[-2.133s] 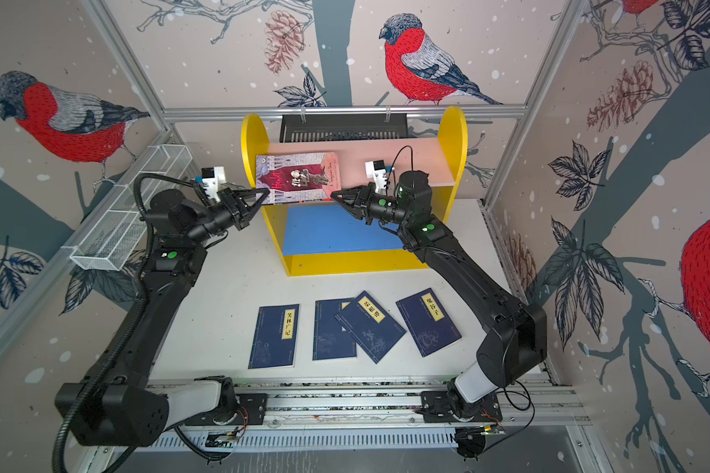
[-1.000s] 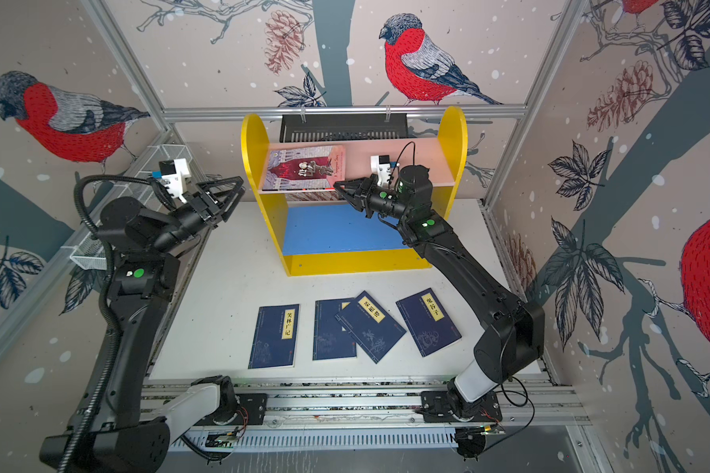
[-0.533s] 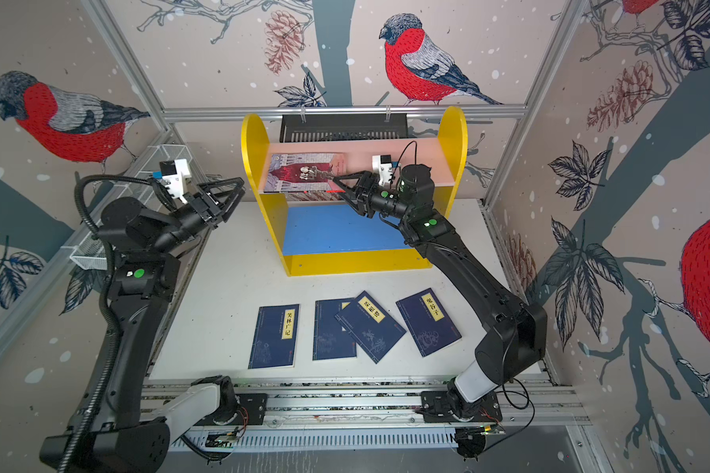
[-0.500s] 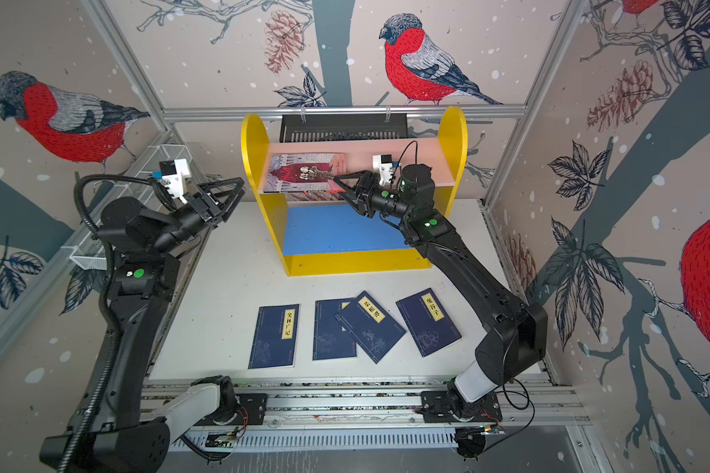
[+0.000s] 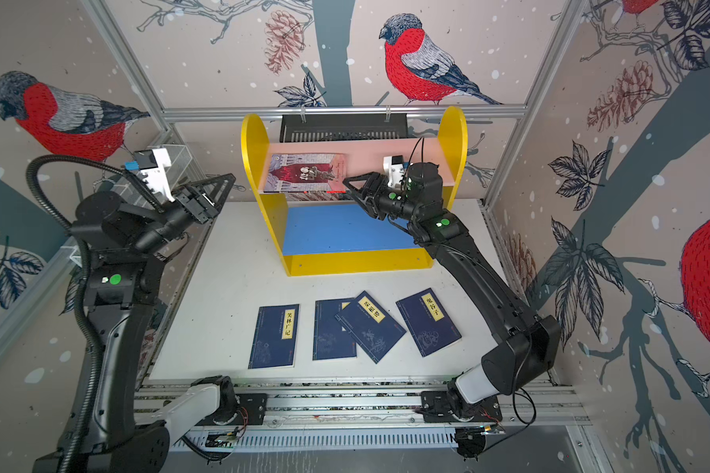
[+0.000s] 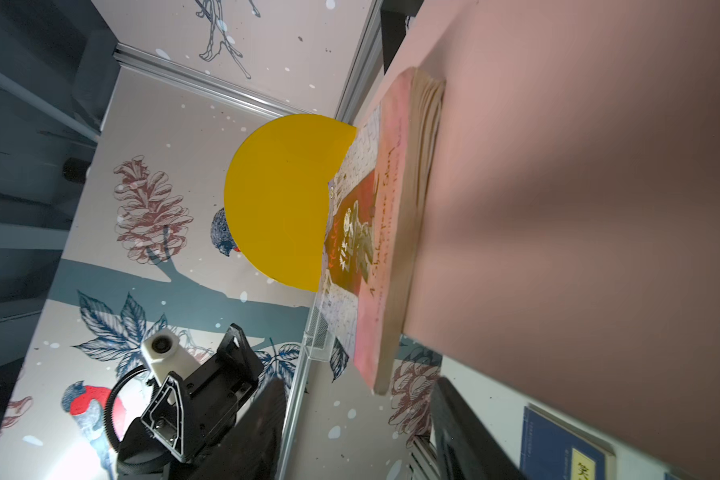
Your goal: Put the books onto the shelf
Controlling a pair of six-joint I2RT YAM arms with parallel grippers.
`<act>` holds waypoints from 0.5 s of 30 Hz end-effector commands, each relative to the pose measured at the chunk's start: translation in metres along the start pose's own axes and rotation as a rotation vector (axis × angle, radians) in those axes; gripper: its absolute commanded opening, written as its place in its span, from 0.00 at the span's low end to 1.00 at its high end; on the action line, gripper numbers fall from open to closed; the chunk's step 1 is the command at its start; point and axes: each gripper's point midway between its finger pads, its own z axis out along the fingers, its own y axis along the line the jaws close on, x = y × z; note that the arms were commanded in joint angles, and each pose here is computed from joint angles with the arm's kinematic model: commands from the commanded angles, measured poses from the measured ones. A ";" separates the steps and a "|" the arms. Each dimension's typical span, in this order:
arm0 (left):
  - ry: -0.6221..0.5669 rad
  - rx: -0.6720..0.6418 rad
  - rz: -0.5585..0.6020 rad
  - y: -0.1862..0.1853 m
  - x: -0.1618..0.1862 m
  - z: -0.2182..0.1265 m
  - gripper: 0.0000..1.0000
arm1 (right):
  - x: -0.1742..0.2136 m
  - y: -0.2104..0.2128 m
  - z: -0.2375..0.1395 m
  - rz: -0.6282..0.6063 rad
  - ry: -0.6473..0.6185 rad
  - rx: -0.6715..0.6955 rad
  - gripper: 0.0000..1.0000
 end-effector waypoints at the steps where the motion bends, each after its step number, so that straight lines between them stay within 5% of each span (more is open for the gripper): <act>1: 0.007 -0.117 0.191 0.019 0.003 -0.004 0.72 | -0.005 -0.012 -0.013 -0.138 -0.062 0.119 0.56; 8: 0.072 -0.144 0.388 0.032 0.015 -0.001 0.71 | -0.012 0.006 -0.012 -0.351 -0.075 0.175 0.52; 15: 0.131 -0.123 0.446 0.038 0.040 0.010 0.77 | -0.029 0.014 0.000 -0.432 -0.086 0.218 0.52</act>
